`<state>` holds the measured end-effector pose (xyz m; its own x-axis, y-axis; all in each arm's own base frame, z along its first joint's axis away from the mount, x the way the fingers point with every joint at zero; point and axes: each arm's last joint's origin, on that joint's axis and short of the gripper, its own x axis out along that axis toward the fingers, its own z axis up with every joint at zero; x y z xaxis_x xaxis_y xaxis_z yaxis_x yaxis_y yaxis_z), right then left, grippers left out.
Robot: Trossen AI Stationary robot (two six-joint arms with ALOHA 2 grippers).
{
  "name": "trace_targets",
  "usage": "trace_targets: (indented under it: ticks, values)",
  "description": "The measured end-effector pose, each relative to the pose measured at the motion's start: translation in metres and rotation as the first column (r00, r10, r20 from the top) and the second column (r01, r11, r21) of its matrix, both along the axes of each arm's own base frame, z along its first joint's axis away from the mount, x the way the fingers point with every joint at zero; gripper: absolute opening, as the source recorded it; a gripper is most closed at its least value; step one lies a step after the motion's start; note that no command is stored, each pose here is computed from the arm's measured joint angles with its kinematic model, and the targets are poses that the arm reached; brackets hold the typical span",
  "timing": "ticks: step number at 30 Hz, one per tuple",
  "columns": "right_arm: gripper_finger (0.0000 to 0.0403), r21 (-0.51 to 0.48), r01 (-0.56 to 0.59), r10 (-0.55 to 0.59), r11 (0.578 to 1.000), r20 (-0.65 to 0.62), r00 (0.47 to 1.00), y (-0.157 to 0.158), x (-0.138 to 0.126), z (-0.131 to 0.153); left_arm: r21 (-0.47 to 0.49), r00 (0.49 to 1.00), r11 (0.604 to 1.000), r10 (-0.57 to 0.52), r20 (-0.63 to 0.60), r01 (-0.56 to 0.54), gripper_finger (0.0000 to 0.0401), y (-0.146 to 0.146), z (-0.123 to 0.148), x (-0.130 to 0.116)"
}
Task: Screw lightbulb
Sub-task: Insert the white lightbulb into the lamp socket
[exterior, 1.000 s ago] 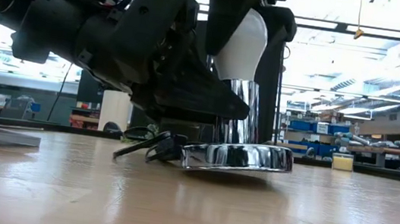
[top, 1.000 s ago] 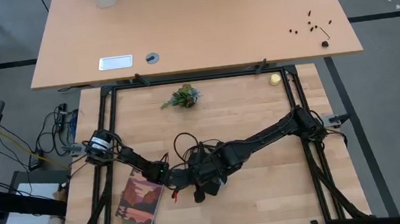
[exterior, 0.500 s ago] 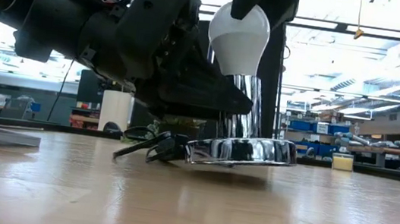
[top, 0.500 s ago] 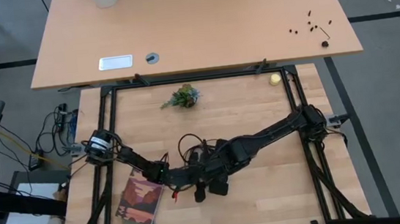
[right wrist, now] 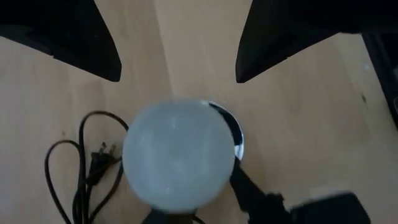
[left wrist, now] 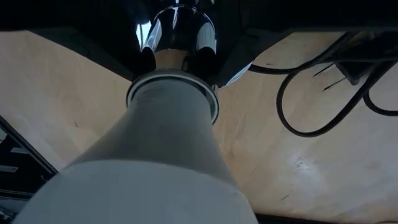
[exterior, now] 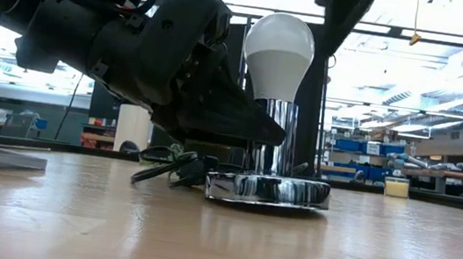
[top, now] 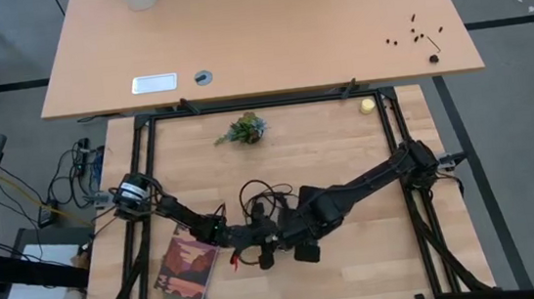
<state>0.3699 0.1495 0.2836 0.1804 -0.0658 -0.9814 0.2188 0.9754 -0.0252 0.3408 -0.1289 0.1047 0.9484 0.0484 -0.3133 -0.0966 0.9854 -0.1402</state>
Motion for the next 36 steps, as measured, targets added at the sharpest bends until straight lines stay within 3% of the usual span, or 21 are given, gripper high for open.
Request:
trace_targets:
  ticks: [4, 7, 12, 15, 21, 29, 32, 36]
  values:
    - [0.0321, -0.059, 0.010, -0.011, 0.998, -0.009, 1.000, 0.019, -0.013, 0.000, 0.001, 1.000, 1.000, -0.003, -0.002, 0.003, 0.0188, -0.001, 0.000, 0.000]
    - [0.0317, -0.183, -0.004, 0.018, 0.983, 0.073, 0.997, 0.046, -0.026, -0.006, 0.006, 1.000, 1.000, -0.005, -0.003, 0.005, 0.0188, -0.001, 0.000, 0.000]
    - [0.0309, -0.410, 0.005, 0.110, 0.912, 0.256, 0.960, 0.096, -0.061, -0.034, 0.008, 1.000, 1.000, -0.010, -0.006, 0.010, 0.0188, -0.001, 0.000, -0.001]
    - [0.0308, -0.479, 0.027, 0.161, 0.877, 0.346, 0.925, 0.117, -0.084, -0.058, 0.007, 1.000, 1.000, -0.010, -0.006, 0.010, 0.0188, -0.001, 0.000, -0.001]
    - [0.0308, -0.464, 0.092, 0.149, 0.881, 0.457, 0.877, 0.128, -0.111, -0.110, -0.002, 1.000, 1.000, 0.000, 0.013, 0.000, 0.0188, -0.001, 0.001, 0.000]
    - [0.0308, -0.535, 0.183, 0.197, 0.825, 0.575, 0.794, 0.111, -0.126, -0.154, -0.001, 1.000, 1.000, 0.012, 0.017, -0.012, 0.0188, 0.000, 0.001, 0.000]
    - [0.0308, -0.522, 0.202, 0.180, 0.828, 0.590, 0.787, 0.097, -0.129, -0.166, -0.031, 1.000, 0.999, 0.020, 0.019, -0.019, 0.0188, -0.001, 0.001, 0.000]
    - [0.0308, -0.436, 0.246, 0.132, 0.865, 0.672, 0.728, 0.081, -0.140, -0.168, -0.056, 1.000, 0.998, 0.015, 0.011, -0.014, 0.0188, -0.001, 0.001, 0.000]
